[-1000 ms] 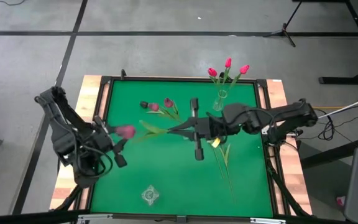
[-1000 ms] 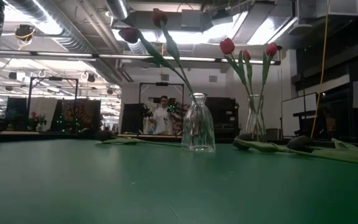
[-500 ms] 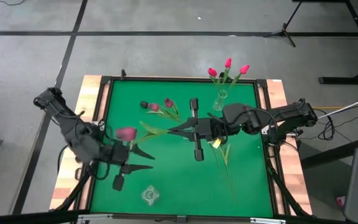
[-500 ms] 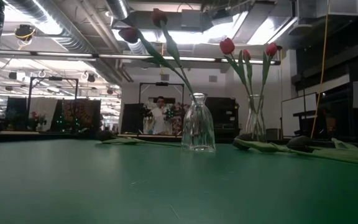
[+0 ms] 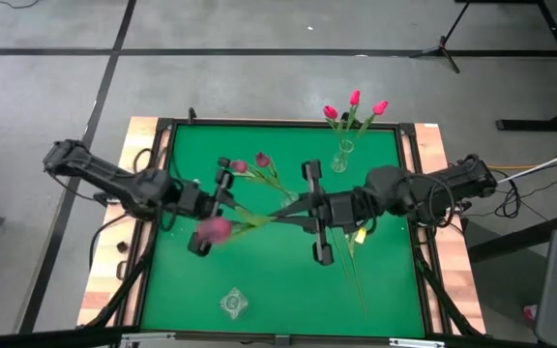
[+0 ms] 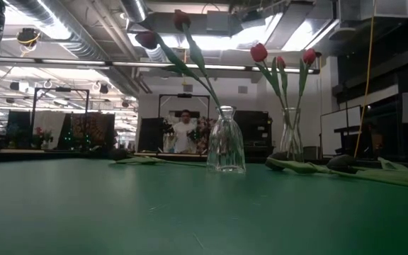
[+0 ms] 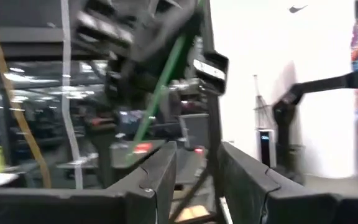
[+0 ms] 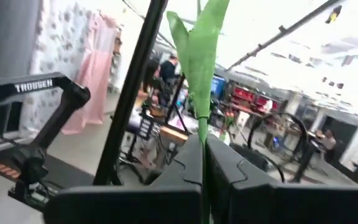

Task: Sort flowers into vase by color
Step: Put the dark red tulip into the center transparent vase

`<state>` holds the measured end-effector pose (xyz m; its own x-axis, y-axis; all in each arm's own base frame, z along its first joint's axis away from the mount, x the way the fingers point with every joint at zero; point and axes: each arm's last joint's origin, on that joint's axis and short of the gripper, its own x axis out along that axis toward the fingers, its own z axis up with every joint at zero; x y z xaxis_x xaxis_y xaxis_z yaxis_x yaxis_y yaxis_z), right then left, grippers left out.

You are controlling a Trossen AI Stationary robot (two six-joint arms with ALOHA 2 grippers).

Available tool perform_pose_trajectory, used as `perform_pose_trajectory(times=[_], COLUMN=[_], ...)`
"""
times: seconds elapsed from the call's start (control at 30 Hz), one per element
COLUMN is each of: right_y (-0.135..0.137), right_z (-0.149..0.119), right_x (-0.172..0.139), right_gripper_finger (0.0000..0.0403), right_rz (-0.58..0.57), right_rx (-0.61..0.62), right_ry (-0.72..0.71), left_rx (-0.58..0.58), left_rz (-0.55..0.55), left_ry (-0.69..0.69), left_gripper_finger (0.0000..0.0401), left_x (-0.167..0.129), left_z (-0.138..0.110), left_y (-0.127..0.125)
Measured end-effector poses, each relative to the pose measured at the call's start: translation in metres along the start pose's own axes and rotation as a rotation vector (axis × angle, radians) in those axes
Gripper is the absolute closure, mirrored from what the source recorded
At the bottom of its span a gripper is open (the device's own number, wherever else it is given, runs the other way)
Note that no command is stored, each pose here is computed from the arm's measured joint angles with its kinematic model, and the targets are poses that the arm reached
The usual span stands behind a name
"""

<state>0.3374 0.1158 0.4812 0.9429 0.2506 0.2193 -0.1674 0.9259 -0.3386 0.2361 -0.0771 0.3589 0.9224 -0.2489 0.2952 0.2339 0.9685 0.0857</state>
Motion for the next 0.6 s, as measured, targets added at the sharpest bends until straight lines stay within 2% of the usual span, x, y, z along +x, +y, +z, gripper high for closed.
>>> perform_pose_trajectory(times=[0.2, 0.37, 0.6], right_y=[-0.004, -0.005, -0.007], right_z=[-0.024, -0.044, -0.063], right_x=[0.017, 0.028, 0.041], right_gripper_finger=[0.0403, 0.0403, 0.0403], right_rz=[0.050, 0.066, 0.110], right_rx=[0.047, 0.079, 0.112], right_ry=[0.017, 0.049, 0.030], left_rx=[-0.039, -0.049, -0.062], left_rz=[-0.031, -0.081, -0.089], left_ry=[0.029, 0.020, 0.027], left_gripper_finger=[0.0285, 0.0285, 0.0285], left_x=[0.009, 0.009, 0.009], left_z=[-0.014, -0.013, -0.013], left_y=[0.009, 0.006, 0.006])
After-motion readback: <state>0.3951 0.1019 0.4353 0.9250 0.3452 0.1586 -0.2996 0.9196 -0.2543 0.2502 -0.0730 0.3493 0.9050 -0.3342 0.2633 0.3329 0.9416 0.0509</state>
